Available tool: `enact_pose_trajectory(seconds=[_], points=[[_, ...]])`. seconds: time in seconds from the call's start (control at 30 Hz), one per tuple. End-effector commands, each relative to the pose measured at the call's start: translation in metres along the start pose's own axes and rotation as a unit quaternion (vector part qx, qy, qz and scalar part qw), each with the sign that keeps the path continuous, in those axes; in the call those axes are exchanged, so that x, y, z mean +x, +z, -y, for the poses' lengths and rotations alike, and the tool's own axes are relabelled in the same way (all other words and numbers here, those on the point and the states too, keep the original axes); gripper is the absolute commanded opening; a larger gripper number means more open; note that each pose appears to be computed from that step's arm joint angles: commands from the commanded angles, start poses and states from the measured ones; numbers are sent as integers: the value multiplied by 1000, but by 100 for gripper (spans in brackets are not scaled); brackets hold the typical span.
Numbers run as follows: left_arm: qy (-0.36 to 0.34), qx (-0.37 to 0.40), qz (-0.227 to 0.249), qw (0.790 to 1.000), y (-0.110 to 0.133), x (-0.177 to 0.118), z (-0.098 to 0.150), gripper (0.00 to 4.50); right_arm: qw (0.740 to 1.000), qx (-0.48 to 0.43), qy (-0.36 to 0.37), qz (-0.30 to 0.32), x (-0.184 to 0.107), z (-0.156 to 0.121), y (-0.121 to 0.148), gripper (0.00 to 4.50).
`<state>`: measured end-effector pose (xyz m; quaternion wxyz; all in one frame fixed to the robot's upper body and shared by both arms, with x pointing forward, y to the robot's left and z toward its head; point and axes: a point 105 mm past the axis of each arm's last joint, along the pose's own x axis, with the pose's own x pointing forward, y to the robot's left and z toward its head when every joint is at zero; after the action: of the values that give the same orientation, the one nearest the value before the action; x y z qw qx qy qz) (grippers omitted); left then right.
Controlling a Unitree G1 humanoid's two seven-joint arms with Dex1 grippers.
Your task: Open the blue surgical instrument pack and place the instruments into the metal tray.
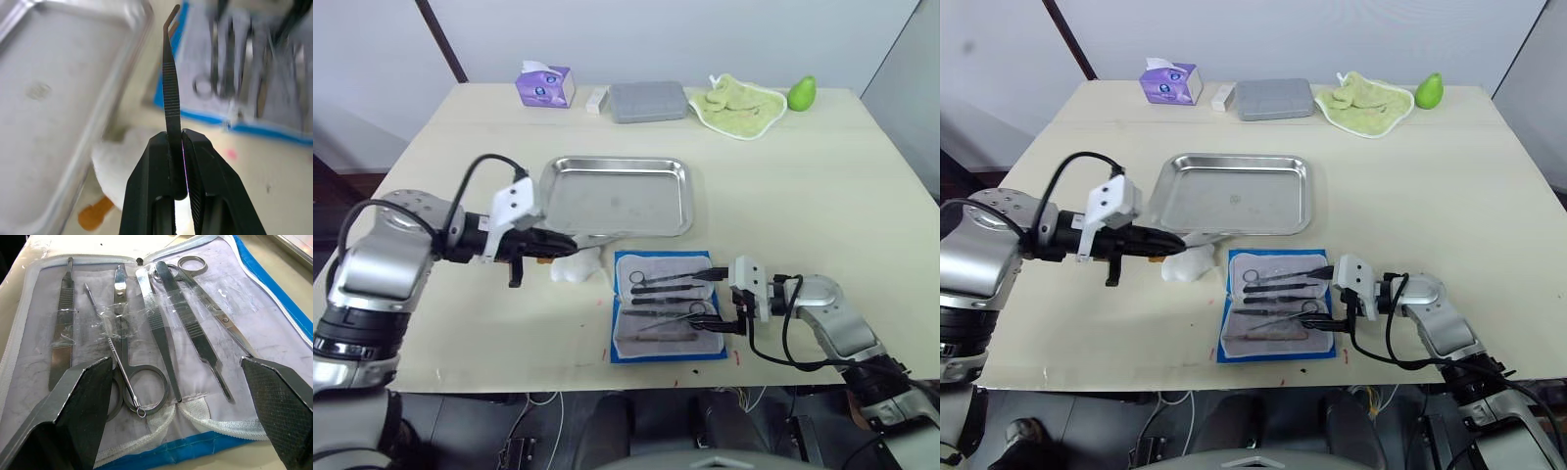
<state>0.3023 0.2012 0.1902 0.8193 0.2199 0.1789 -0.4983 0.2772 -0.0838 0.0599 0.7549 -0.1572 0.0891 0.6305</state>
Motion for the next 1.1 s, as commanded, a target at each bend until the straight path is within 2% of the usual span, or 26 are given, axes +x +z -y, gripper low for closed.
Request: enact_pose_trajectory(seconds=[0.03,0.1,0.23,0.33,0.43,0.5,0.63,0.87,1.1], points=[[56,-58,56,995,16,-7,-7,7,995,65,16,-72,0,-15,-43,450],[93,-104,75,987,17,-7,-13,7,995,65,16,-71,-1,-15,-43,450],[222,-153,101,958,23,1,-35,7,995,66,16,-69,-2,-15,-43,450],[316,-199,78,924,19,5,-50,7,995,66,17,-68,-3,-16,-42,450],[349,-222,62,908,18,10,-56,7,995,66,17,-68,-3,-15,-42,450],[388,-247,54,886,13,10,-67,7,995,65,18,-69,-3,-15,-42,450],[436,-275,24,857,-3,11,-80,7,995,66,17,-67,-2,-15,-41,450],[454,-297,-8,840,-22,29,-91,7,995,64,19,-70,-2,-14,-41,450],[450,-311,-16,837,-29,43,-99,7,995,66,17,-69,-2,-14,-41,450]])
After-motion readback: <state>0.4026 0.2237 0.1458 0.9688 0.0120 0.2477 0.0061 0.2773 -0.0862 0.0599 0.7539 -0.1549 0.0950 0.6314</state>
